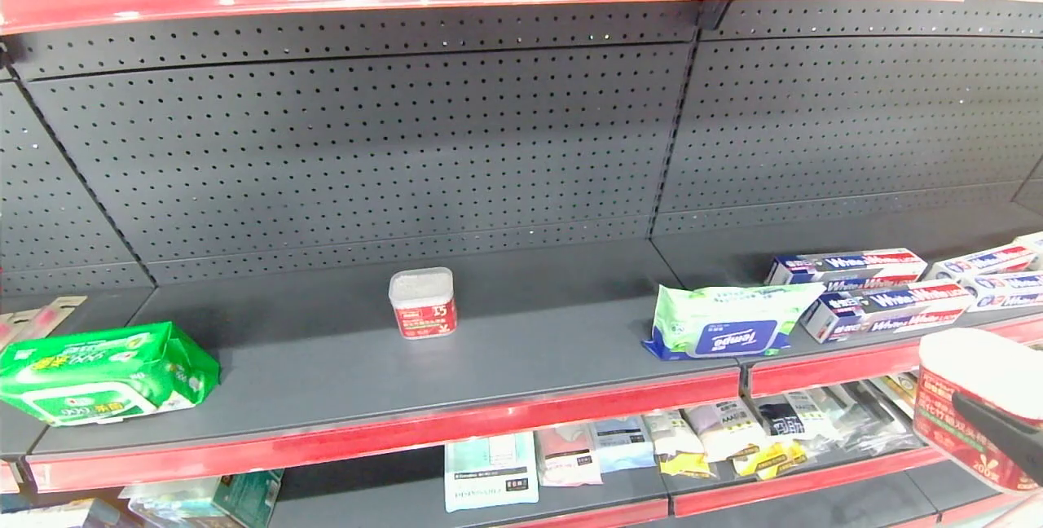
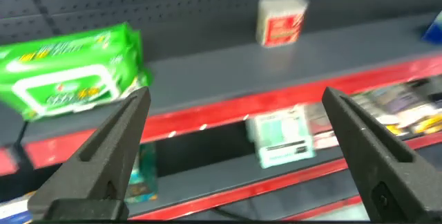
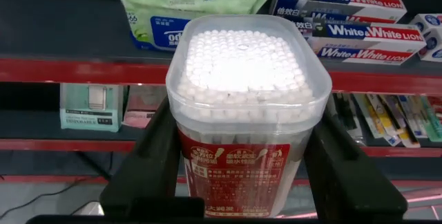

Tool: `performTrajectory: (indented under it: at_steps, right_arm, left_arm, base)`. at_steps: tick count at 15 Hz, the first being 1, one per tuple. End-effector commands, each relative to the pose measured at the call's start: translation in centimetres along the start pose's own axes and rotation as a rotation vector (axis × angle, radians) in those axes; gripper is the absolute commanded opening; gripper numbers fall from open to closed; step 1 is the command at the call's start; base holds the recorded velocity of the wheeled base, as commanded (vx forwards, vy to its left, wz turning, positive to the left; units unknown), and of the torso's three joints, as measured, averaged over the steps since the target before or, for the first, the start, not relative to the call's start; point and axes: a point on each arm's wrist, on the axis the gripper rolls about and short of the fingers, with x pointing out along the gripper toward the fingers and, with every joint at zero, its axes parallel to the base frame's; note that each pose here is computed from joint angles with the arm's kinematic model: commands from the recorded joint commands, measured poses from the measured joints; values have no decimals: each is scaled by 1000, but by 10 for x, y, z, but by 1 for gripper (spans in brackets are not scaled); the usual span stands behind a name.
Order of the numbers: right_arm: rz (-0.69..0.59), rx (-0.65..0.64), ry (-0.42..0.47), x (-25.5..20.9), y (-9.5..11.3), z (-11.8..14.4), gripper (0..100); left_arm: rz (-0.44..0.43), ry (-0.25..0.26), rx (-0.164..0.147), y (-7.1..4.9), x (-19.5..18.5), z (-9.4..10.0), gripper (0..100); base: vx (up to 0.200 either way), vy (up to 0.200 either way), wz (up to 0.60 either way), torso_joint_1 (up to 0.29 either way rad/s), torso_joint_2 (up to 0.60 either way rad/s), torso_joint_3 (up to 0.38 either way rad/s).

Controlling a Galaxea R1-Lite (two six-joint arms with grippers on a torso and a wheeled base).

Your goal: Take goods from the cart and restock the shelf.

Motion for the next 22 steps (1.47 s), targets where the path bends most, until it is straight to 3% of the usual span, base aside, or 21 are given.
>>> performTrajectory:
  at_steps: [1, 2, 3, 4, 5, 6, 7, 9, 11, 14, 15, 17, 18, 20, 22]
  right_arm:
    - [-2, -3, -6, -1, 0, 0, 0]
    - [-5, -3, -15, -3, 0, 0, 0]
    - [-6, -2, -21, -4, 0, 0, 0]
    - [-9, -2, -22, -4, 0, 0, 0]
    - [-10, -1, -19, -4, 0, -1, 0]
    - [-11, 0, -12, -4, 0, -3, 0]
    - [-9, -4, 0, -3, 1, -5, 0]
    - [-8, -16, -6, -4, 0, -4, 0]
    - [-7, -17, 0, -3, 0, -4, 0]
    - [-7, -42, 10, -3, 1, -8, 0]
    - [-5, -54, 18, -2, 1, -8, 0]
    - [-5, -58, 23, -1, 1, -8, 0]
    - [-5, -57, 29, -1, 1, -9, 0]
    - [-23, -57, 40, -1, 1, -11, 0]
    - [-35, -57, 45, -1, 1, -13, 0]
  left_arm:
    - [28, 164, -95, 5, 65, 52, 100]
    - [116, 198, -113, 13, 89, 56, 100]
    - [157, 230, -112, 19, 102, 52, 100]
    - [171, 286, -45, 22, 116, 43, 100]
    - [139, 337, 43, 23, 125, 37, 100]
    - [67, 373, 52, 24, 133, 33, 100]
    - [-120, 379, 43, 24, 149, 33, 100]
    - [-219, 426, 74, 33, 177, 29, 100]
    - [-346, 423, 157, 54, 217, 26, 100]
    - [-492, 373, 205, 64, 257, 26, 100]
    - [-559, 348, 227, 69, 278, 23, 100]
    - [-608, 333, 269, 73, 296, 15, 100]
    - [-669, 320, 305, 72, 309, 5, 100]
    - [-746, 316, 301, 61, 324, -3, 100]
    - [-788, 301, 295, 57, 336, -7, 100]
  base:
    - [0, 0, 0, 0, 0, 0]
    - [0, 0, 0, 0, 0, 0]
    - [0, 0, 0, 0, 0, 0]
    - [0, 0, 0, 0, 0, 0]
    - [0, 0, 0, 0, 0, 0]
    - [0, 0, 0, 0, 0, 0]
    - [0, 0, 0, 0, 0, 0]
    - [0, 0, 0, 0, 0, 0]
    - [0, 0, 0, 0, 0, 0]
    - [0, 0, 0, 0, 0, 0]
    - [0, 0, 0, 0, 0, 0]
    - [0, 0, 0, 0, 0, 0]
    - [0, 0, 0, 0, 0, 0]
    - [0, 0, 0, 0, 0, 0]
    - [0, 0, 0, 0, 0, 0]
